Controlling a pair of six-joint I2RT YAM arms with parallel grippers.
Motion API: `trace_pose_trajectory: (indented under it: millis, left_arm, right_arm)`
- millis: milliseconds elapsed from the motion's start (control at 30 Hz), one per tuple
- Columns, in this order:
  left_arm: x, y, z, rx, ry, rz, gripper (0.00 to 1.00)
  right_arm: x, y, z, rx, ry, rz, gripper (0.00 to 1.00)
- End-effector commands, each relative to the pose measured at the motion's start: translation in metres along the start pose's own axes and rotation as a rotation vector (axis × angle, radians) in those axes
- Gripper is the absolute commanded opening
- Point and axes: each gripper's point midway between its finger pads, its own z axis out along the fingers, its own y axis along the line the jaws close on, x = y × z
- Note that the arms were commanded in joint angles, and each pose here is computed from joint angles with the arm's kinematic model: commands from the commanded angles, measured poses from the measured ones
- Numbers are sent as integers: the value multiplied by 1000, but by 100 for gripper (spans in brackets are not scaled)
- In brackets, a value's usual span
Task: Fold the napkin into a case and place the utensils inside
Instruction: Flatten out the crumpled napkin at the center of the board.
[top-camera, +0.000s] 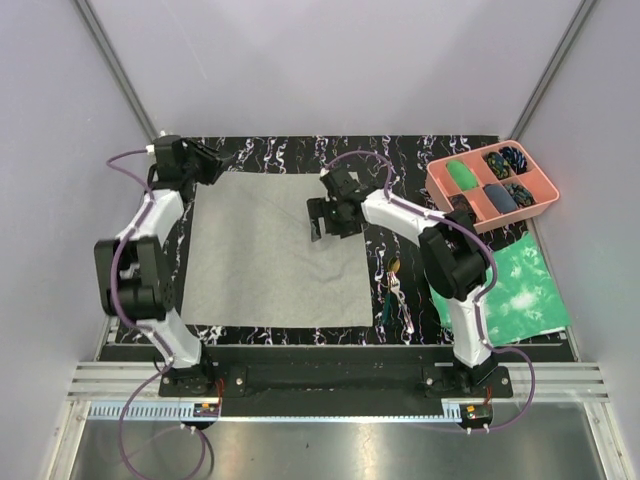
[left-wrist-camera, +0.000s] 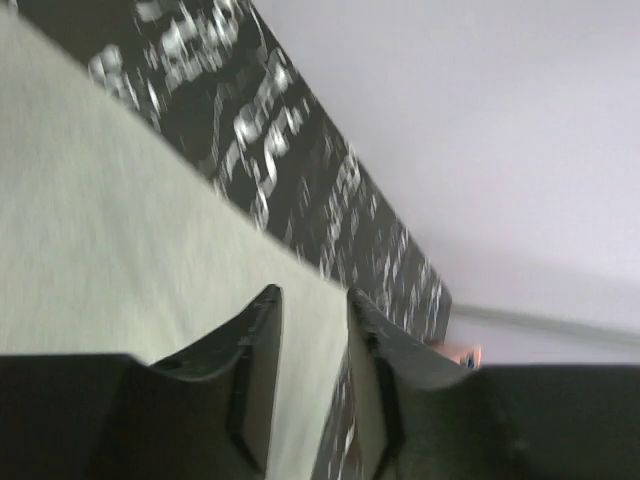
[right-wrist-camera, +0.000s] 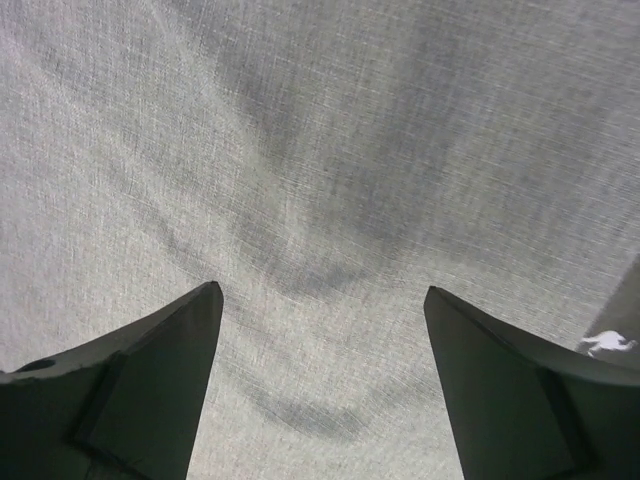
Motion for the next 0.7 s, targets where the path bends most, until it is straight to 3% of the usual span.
trace_pose_trajectory:
  millis: [0, 67, 300, 433, 667]
  left_arm:
    - [70, 43, -70, -144, 169, 72, 41]
    - [97, 60, -86, -192, 226, 108, 48]
    - [157, 126, -114, -427, 335, 249, 46]
    - [157, 154, -102, -529, 355, 269, 47]
    - [160, 158, -66, -548, 412, 217, 47]
  right_arm:
    - [-14, -6, -34, 57, -42, 5, 98]
    - [-10, -9, -34, 72, -31, 3, 100]
    - [-18, -29, -17, 162, -80, -34, 93]
    - [-30, -39, -1, 209, -107, -57, 93]
    - [-60, -74, 30, 293, -135, -20, 91]
